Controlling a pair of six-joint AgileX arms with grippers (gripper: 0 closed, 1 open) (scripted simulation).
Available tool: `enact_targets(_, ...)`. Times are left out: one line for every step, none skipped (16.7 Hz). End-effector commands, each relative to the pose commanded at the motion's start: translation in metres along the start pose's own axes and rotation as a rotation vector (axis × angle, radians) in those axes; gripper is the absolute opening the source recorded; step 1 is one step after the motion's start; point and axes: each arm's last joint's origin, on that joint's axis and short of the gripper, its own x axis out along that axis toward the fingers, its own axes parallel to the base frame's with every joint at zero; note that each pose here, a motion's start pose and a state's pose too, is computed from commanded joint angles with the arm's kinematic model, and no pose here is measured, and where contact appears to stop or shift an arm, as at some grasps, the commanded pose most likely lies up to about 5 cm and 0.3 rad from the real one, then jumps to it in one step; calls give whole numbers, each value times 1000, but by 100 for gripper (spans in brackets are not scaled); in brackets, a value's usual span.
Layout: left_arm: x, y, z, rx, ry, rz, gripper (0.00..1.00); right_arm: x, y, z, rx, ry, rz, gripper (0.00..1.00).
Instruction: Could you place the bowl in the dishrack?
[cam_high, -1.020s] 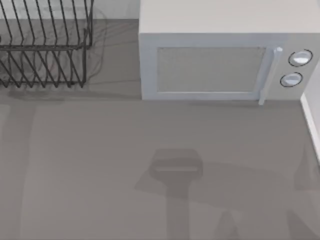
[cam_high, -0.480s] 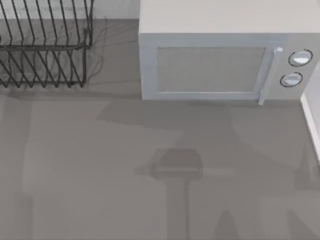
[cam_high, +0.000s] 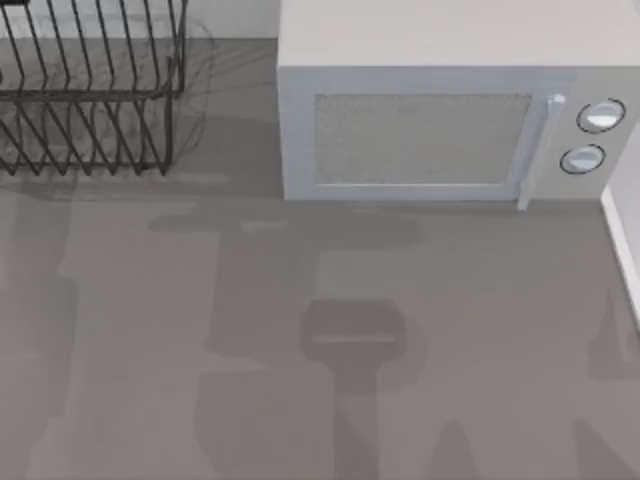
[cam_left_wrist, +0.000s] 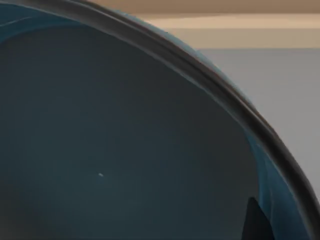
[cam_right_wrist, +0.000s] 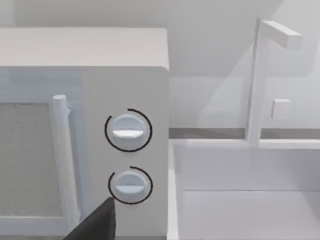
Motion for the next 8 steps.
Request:
enact_targets(3,-2,-11,-1,5,-1,0,0,0,0,0,0,0,100)
enact_targets(4,-3,-20,-3,10,-1,0,0,0,0,0,0,0,100)
enact_targets(5,-4,-25,-4,14,-2,0,0,0,0,0,0,0,100)
enact_targets(6,-5,-27,-4,15,-2,0,0,0,0,0,0,0,100)
enact_targets(6,-5,-27,-4,15,-2,0,0,0,0,0,0,0,100)
enact_targets(6,-5,-27,-4,15,-2,0,0,0,0,0,0,0,100)
enact_targets(6,-5,-27,-4,15,-2,0,0,0,0,0,0,0,100)
enact_targets(6,-5,-27,-4,15,-2,0,0,0,0,0,0,0,100)
